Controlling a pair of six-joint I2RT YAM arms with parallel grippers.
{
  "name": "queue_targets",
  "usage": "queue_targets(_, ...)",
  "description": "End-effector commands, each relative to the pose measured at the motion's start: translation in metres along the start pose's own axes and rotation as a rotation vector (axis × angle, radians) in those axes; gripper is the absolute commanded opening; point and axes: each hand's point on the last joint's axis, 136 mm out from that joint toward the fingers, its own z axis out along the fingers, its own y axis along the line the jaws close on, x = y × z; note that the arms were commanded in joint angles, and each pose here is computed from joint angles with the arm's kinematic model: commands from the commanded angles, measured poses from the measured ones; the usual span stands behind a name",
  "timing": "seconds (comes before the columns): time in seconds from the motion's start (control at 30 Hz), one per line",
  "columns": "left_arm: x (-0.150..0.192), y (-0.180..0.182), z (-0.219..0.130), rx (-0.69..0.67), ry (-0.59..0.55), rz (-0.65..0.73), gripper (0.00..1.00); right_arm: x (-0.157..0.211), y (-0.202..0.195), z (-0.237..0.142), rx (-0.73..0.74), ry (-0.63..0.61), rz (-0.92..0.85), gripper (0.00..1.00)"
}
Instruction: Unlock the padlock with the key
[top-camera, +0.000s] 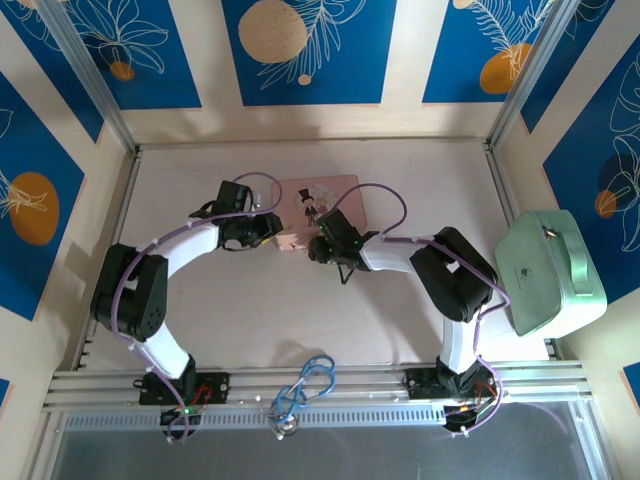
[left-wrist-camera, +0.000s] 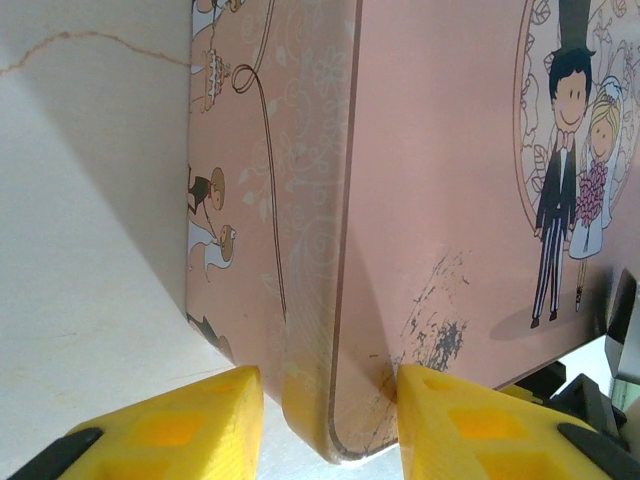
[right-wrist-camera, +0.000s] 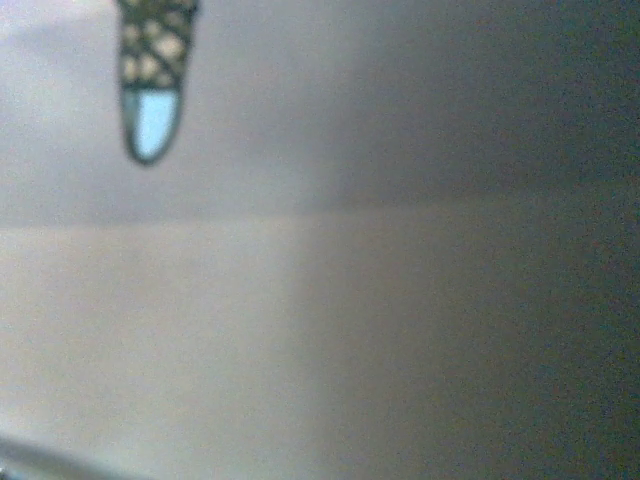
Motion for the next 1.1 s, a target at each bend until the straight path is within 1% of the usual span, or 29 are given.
queue_targets(0.0, 0.002, 0.01, -0.005, -0.04, 0.016, -0.018, 0.37, 0.002, 0.003, 0.003, -0.054, 0.008, -0.028, 0.38)
queue_targets(0.1, 0.003, 0.011, -0.004, -0.046, 0.019, -0.015, 0.37, 0.0, 0.003, 0.003, -0.065, 0.006, -0.044, 0.36)
queue_targets(0.2, 0.004, 0.012, -0.004, -0.052, 0.024, -0.014, 0.37, -0.003, 0.005, 0.004, -0.089, 0.006, -0.059, 0.36)
queue_targets(0.27, 0.004, 0.013, -0.004, -0.055, 0.026, -0.014, 0.37, -0.004, 0.003, 0.004, -0.087, 0.01, -0.065, 0.25)
queue_targets(0.33, 0.004, 0.013, -0.005, -0.057, 0.027, -0.013, 0.37, -0.004, 0.001, 0.004, -0.084, 0.017, -0.057, 0.18)
queue_targets(0.43, 0.003, 0.012, -0.006, -0.058, 0.025, -0.01, 0.36, -0.002, 0.001, 0.001, -0.073, 0.028, -0.032, 0.14)
queue_targets(0.6, 0.002, 0.01, -0.008, -0.054, 0.018, -0.005, 0.36, 0.015, -0.007, -0.003, 0.052, 0.112, 0.088, 0.09)
queue_targets(0.63, 0.002, 0.009, -0.008, -0.052, 0.016, -0.004, 0.36, 0.019, -0.004, -0.006, 0.057, 0.118, 0.097, 0.09)
queue_targets(0.7, 0.002, 0.01, -0.008, -0.054, 0.015, -0.006, 0.36, 0.021, 0.0, -0.016, 0.073, 0.105, 0.11, 0.11)
queue_targets(0.77, 0.002, 0.009, -0.008, -0.049, 0.014, -0.008, 0.36, 0.015, 0.007, -0.027, 0.043, 0.076, 0.116, 0.16)
queue_targets(0.8, 0.002, 0.009, -0.008, -0.045, 0.015, -0.01, 0.36, 0.01, 0.008, -0.035, 0.039, 0.056, 0.117, 0.2)
queue_targets(0.83, 0.002, 0.009, -0.007, -0.043, 0.017, -0.011, 0.36, 0.005, 0.011, -0.042, 0.026, 0.031, 0.117, 0.27)
queue_targets(0.9, 0.002, 0.008, -0.007, -0.038, 0.016, -0.012, 0.36, -0.003, 0.016, -0.057, 0.005, -0.019, 0.111, 0.45)
queue_targets(0.93, 0.001, 0.007, -0.007, -0.037, 0.017, -0.011, 0.36, -0.005, 0.017, -0.064, -0.004, -0.041, 0.108, 0.5)
queue_targets(1.0, 0.001, 0.006, -0.007, -0.033, 0.019, -0.006, 0.36, -0.01, 0.019, -0.075, -0.005, -0.08, 0.101, 0.59)
queue_targets(1.07, -0.002, 0.003, -0.007, -0.027, 0.018, -0.003, 0.36, -0.015, 0.025, -0.09, -0.024, -0.146, 0.061, 0.6)
